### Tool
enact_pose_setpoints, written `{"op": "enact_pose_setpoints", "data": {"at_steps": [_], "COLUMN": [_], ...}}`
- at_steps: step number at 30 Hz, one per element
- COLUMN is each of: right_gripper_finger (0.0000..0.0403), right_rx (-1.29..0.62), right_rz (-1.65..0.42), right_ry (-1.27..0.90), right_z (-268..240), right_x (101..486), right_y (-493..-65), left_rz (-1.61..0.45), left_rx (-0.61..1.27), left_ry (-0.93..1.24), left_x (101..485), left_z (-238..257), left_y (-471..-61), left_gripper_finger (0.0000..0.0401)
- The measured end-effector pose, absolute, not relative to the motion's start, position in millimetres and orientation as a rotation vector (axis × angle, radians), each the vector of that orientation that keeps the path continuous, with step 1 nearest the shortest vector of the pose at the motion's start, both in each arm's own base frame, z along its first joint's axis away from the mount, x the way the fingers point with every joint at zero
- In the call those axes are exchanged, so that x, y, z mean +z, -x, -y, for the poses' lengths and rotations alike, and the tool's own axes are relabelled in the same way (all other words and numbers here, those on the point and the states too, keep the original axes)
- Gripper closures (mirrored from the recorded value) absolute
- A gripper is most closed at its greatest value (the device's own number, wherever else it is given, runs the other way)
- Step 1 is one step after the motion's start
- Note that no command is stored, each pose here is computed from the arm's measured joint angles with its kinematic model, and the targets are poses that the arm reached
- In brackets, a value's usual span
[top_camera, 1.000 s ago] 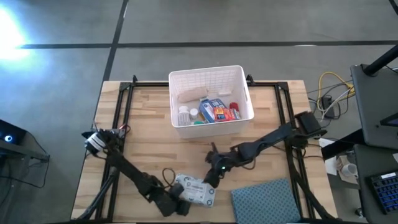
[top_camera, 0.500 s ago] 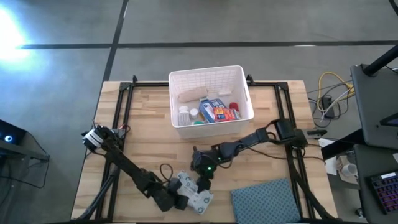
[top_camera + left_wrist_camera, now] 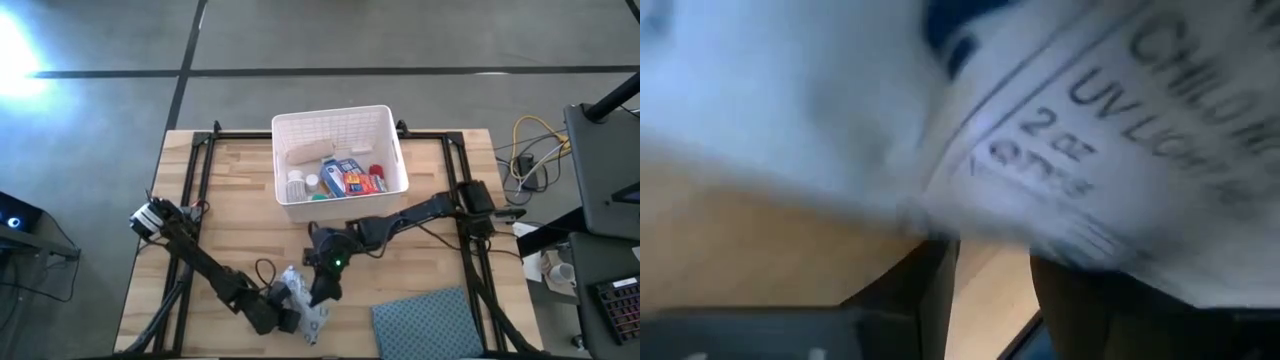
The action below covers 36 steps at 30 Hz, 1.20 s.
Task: Pick & place medical supplies in basket/bin
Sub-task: Put the white mailer bag into the white bin
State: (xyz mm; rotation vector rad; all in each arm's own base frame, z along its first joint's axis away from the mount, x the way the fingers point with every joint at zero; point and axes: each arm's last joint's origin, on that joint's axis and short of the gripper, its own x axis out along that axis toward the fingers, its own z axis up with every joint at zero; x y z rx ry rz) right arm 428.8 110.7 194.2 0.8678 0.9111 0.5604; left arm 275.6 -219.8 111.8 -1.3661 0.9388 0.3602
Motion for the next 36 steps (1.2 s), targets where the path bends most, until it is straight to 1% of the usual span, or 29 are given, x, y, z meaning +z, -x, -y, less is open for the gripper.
{"op": "enact_pose_setpoints", "data": {"at_steps": [6, 12, 17, 19, 23, 27, 29, 31, 36], "right_gripper_finger": [0.014, 0.0135, 0.0137, 0.0137, 0.0138, 0.0138, 0.0138, 0.0138, 0.0138], "right_rx": [0.516, 0.418, 0.111, 0.05, -0.039, -0.144, -0.156, -0.11, -0.006], "right_rz": [-0.865, -0.888, -0.928, -0.981, -1.08, -1.166, -1.187, -1.164, -1.03], "right_ry": [-0.849, -0.841, -0.842, -0.839, -0.877, -0.948, -0.983, -1.032, -1.188], "right_z": [-109, -109, -95, -89, -79, -68, -67, -66, -67], "right_x": [205, 194, 202, 202, 184, 151, 135, 131, 116], "right_y": [-428, -429, -416, -408, -395, -378, -369, -361, -350], "left_rz": [-0.927, -0.927, -0.922, -0.912, -0.841, -0.72, -0.685, -0.667, -0.639], "left_rx": [0.365, 0.365, 0.353, 0.332, 0.299, 0.363, 0.36, 0.347, 0.317], "left_ry": [1.346, 1.329, 1.334, 1.329, 1.291, 1.256, 1.272, 1.295, 1.325], "left_x": [108, 105, 107, 111, 126, 137, 143, 149, 160], "left_z": [214, 210, 210, 211, 212, 202, 199, 198, 193], "left_y": [-277, -276, -276, -277, -280, -280, -280, -281, -288], "left_gripper_finger": [0.0283, 0.0283, 0.0283, 0.0283, 0.0283, 0.0283, 0.0283, 0.0283, 0.0283]}}
